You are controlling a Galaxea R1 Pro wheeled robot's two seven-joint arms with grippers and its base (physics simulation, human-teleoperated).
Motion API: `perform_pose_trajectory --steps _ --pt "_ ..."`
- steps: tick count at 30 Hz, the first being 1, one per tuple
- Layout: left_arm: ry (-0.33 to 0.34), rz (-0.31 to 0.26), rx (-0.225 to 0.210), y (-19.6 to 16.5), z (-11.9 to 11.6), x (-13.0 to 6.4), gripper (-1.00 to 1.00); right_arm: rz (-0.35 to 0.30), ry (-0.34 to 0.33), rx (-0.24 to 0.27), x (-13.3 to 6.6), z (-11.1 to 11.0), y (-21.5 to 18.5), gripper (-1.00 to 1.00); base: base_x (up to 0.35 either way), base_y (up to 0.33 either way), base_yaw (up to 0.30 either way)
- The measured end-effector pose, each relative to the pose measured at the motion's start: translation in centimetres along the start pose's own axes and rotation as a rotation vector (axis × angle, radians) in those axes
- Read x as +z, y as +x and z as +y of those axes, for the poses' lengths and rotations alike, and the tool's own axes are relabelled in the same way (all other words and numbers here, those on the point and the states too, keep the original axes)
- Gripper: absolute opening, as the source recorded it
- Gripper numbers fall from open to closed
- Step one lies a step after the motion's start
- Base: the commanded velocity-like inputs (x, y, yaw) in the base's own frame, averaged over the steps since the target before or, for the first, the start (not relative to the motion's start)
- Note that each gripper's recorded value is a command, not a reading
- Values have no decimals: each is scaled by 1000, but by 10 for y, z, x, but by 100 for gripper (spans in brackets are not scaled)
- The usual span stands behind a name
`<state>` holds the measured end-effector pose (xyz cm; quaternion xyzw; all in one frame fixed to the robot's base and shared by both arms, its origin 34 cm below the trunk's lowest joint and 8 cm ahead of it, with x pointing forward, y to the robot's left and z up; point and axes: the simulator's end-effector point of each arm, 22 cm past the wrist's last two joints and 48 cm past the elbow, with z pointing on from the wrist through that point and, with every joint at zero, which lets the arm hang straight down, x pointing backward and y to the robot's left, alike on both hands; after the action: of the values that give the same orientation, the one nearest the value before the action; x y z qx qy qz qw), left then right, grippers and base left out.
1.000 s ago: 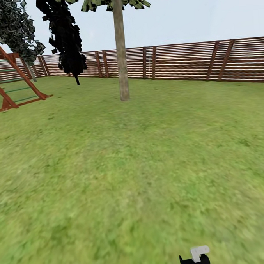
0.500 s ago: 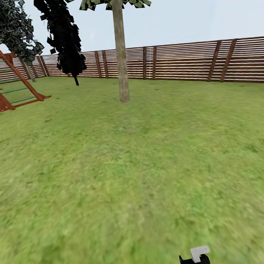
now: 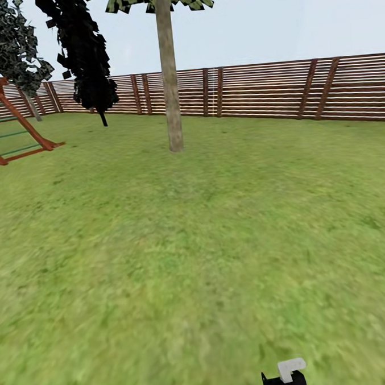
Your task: In the garden, pick up the pesticide atomizer on the floor and spray pesticide onto both trees until each tree trunk is fully covered.
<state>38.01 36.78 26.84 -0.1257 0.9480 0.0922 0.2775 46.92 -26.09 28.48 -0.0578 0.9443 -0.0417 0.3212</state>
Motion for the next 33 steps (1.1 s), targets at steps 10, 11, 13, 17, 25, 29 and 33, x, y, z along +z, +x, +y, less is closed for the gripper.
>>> perform_pose_trajectory --steps 10,11,13,17,25,29,33 --pt "0 0 0 0 0 0 -100 1 0 0 0 0 0 100 340 0 66" --pt "0 0 0 0 0 0 -100 1 0 0 0 0 1 100 340 0 4" --pt "0 0 0 0 0 0 -100 1 0 0 0 0 1 100 340 0 2" --pt "0 0 0 0 0 0 -100 1 0 0 0 0 1 100 340 0 0" --pt "-1 0 0 0 1 0 -100 1 -3 -1 0 1 1 100 340 0 0" --pt "-1 -2 0 -1 1 0 -100 2 -1 -4 0 -1 1 100 340 0 0" --pt "-4 -2 0 -1 3 0 -100 3 0 -4 0 -1 1 100 340 0 0"
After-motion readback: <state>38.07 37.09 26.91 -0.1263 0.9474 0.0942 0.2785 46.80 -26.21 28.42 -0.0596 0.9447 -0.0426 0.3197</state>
